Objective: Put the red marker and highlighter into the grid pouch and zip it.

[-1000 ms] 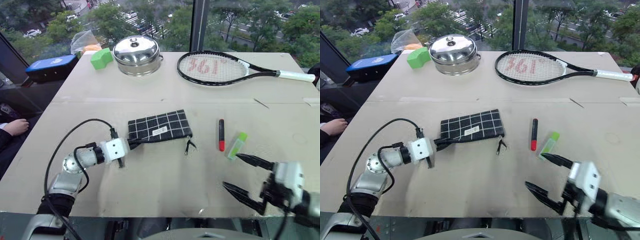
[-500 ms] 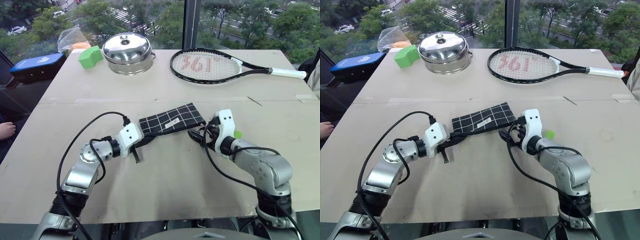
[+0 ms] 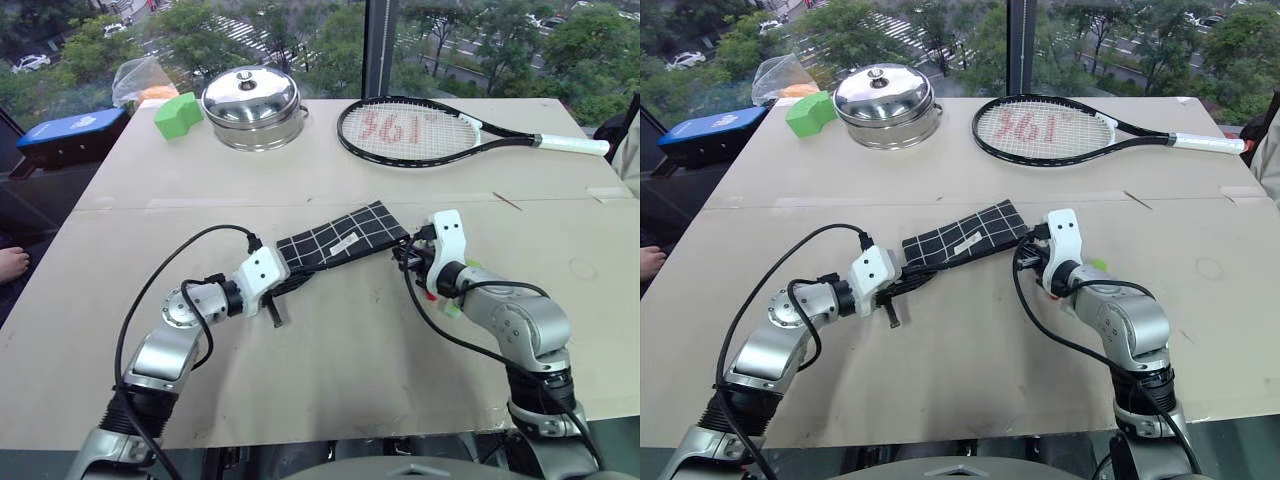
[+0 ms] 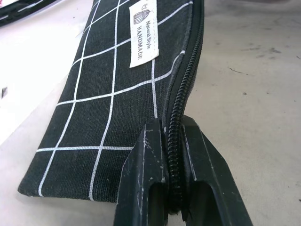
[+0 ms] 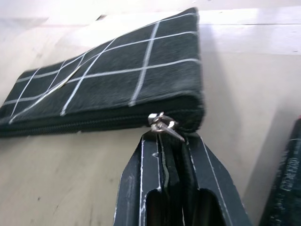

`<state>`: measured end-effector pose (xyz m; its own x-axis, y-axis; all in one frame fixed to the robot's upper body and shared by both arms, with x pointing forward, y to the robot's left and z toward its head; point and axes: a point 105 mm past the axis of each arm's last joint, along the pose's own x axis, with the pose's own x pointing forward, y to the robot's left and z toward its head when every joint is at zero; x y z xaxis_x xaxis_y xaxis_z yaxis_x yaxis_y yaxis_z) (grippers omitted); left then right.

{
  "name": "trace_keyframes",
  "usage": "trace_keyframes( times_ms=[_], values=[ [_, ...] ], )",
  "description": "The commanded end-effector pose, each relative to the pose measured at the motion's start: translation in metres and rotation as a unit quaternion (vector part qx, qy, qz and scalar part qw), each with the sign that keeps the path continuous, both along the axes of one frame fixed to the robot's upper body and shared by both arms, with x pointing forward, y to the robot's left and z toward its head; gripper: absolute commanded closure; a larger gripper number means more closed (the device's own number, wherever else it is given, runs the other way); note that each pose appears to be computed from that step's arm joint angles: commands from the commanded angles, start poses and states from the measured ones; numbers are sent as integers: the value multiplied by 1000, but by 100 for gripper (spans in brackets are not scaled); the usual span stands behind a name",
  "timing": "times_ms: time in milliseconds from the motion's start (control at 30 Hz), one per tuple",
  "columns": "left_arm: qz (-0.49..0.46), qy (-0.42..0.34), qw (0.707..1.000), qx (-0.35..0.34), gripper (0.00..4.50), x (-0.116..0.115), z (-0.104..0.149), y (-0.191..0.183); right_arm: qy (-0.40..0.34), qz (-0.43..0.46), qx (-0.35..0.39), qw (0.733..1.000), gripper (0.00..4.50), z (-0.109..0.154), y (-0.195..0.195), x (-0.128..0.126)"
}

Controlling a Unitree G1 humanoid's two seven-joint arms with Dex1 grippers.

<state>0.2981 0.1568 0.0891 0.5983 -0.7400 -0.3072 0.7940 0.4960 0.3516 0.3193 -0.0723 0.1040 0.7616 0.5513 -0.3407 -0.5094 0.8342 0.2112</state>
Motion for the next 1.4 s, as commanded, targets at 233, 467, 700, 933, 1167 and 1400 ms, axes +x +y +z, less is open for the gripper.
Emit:
trace_keyframes(
  times_ms=[233,467,700,933,1167,1400],
  values=[
    [-5,-24,999,-49,450,7,29,-28,-9,107,-38,993,445,14,51,-11],
    [1,-25,998,-57,450,9,34,-38,-3,136,-52,989,445,12,65,-10],
    [-6,-35,998,-44,450,14,33,-56,-7,260,-39,965,445,21,108,-17],
    [-21,-49,998,-20,450,15,31,-60,-9,305,-35,952,445,30,118,-7],
    [-28,-32,999,18,450,3,23,-31,-12,255,-51,966,445,33,77,13],
    [-45,-12,998,34,450,-2,17,-29,-7,257,-56,965,445,33,66,9]
  ],
)
